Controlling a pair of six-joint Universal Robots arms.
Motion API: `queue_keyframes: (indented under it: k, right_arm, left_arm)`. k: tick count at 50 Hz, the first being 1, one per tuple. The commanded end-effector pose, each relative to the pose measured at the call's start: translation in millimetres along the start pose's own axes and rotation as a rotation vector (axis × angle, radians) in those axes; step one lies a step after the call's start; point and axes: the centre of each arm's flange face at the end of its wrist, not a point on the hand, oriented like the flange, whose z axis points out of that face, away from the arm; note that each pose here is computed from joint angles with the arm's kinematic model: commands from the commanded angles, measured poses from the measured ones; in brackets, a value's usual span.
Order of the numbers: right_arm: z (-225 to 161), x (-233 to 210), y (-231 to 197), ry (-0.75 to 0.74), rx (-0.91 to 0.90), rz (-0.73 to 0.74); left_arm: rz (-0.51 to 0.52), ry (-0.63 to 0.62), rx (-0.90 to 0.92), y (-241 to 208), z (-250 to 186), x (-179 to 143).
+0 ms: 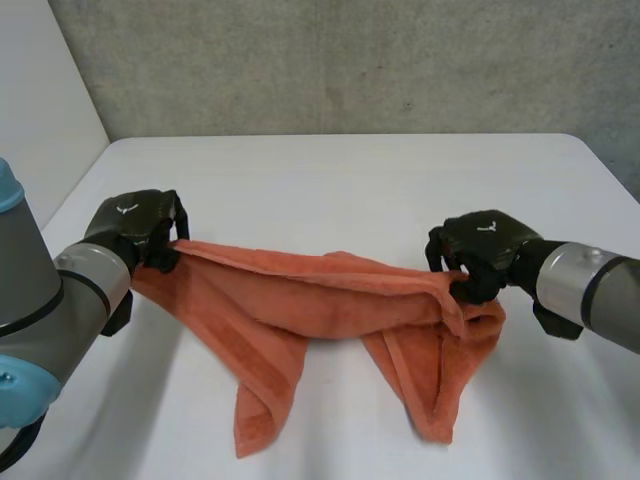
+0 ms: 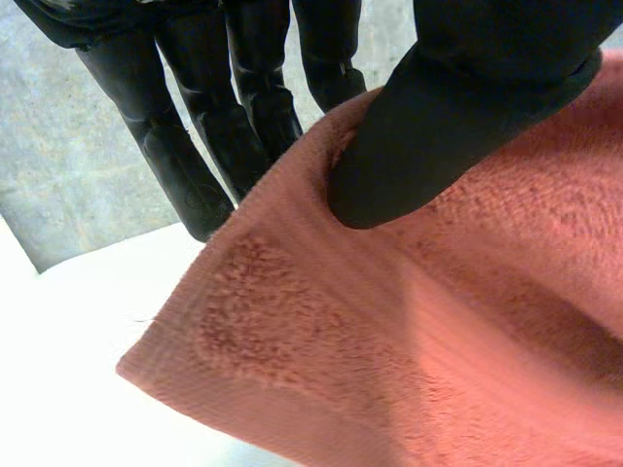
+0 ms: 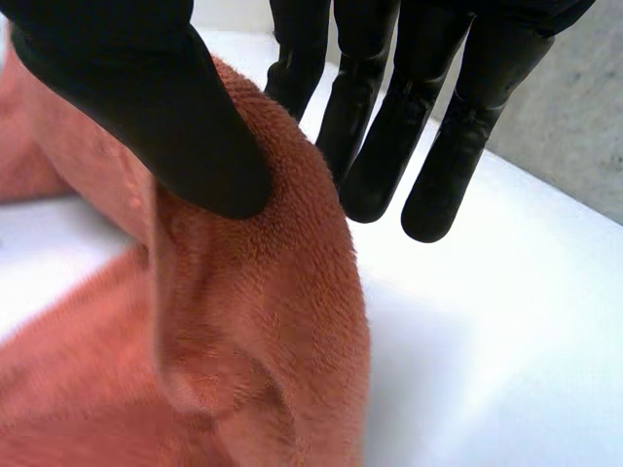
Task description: Fold the laundry
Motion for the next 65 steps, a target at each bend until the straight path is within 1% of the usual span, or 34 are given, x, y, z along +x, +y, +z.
queue_keyframes:
  k: [1,2,3,4,5,6,7,8,9,10,11,13,15,17,18,19,20,21,22,23,24,25,26,27,29,31,32,34,39,46,48,51,56,65]
  right_arm:
    - [32,52,-62,0.247,0.251,-0.101]
    - [32,52,-62,0.248,0.252,-0.101]
    - [29,61,-90,0.298,0.362,-0.115]
    - [29,61,-90,0.298,0.363,-0.115]
    - [23,70,-118,0.340,0.469,-0.123]
    - [14,75,-144,0.364,0.573,-0.126]
    - [14,75,-144,0.364,0.574,-0.126]
    - [2,79,-167,0.380,0.663,-0.126]
    - [-10,79,-184,0.377,0.732,-0.121]
    - [-10,79,-185,0.377,0.733,-0.121]
    - [-22,76,-197,0.360,0.781,-0.114]
    - [-30,72,-203,0.332,0.803,-0.114]
    - [-34,69,-203,0.291,0.798,-0.116]
    - [-27,54,-186,0.158,0.721,-0.114]
    - [-27,54,-186,0.157,0.721,-0.114]
    - [-22,49,-174,0.098,0.670,-0.100]
    - [-19,46,-164,0.061,0.624,-0.087]
    - [-19,46,-164,0.061,0.623,-0.087]
    - [-16,46,-154,0.046,0.579,-0.067]
    - [-11,45,-144,0.038,0.531,-0.049]
    - [-11,45,-144,0.038,0.530,-0.049]
    - [-2,45,-132,0.024,0.476,-0.037]
    - [10,46,-117,0.014,0.412,-0.038]
    - [10,46,-117,0.014,0.411,-0.038]
    - [20,46,-102,0.004,0.353,-0.053]
    - [36,44,-75,-0.007,0.240,-0.098]
    - [36,44,-75,-0.007,0.240,-0.098]
    - [48,45,-50,-0.005,0.135,-0.119]
    - [51,45,-35,0.029,0.066,-0.080]
    - [45,40,-28,0.059,0.083,0.002]
    - [27,33,-33,0.076,0.135,0.049]
    - [15,29,-36,0.086,0.164,0.072]
    - [-25,8,-34,0.109,0.274,0.162]
    - [-52,-5,-13,0.124,0.273,0.247]
  left_arm:
    - [0.008,-0.005,0.198,-46,38,2]
    - [-0.005,-0.007,0.285,-70,43,2]
    - [-0.005,-0.007,0.286,-71,43,2]
    - [-0.012,-0.011,0.387,-99,45,1]
    - [-0.020,-0.012,0.499,-126,44,1]
    - [-0.020,-0.012,0.500,-126,44,1]
    - [-0.026,-0.012,0.610,-150,40,2]
    - [-0.026,-0.012,0.611,-151,40,2]
    - [-0.031,-0.016,0.706,-169,35,1]
    - [-0.038,-0.024,0.799,-186,25,-1]
    - [-0.038,-0.024,0.800,-186,25,-1]
    - [-0.040,-0.025,0.904,-202,4,-1]
    - [-0.036,-0.019,0.891,-195,1,-1]
    - [-0.033,-0.020,0.858,-185,0,-2]
    - [-0.032,-0.019,0.821,-173,1,-1]
    - [-0.032,-0.019,0.821,-173,1,-1]
    - [-0.027,-0.022,0.767,-157,4,-2]
    - [-0.025,-0.026,0.712,-140,6,-3]
    - [-0.025,-0.026,0.712,-140,6,-3]
    - [-0.022,-0.028,0.658,-124,7,-3]
    - [-0.022,-0.028,0.658,-124,7,-3]
    - [-0.016,-0.027,0.599,-105,6,-3]
    - [-0.016,-0.027,0.598,-105,6,-3]
    - [-0.013,-0.025,0.549,-89,5,-2]
    - [-0.010,-0.023,0.508,-74,4,-2]
    - [-0.005,-0.015,0.447,-54,1,0]
    - [-0.005,-0.015,0.447,-54,1,0]
    - [-0.004,-0.012,0.415,-44,1,1]
    - [-0.002,-0.008,0.413,-43,2,3]
    - [-0.011,-0.012,0.480,-66,3,1]
    - [-0.013,-0.007,0.493,-70,2,3]
    - [-0.015,0.002,0.512,-78,0,6]
    - [-0.019,0.051,0.560,-96,-15,22]
    - [-0.033,0.111,0.698,-141,-45,39]
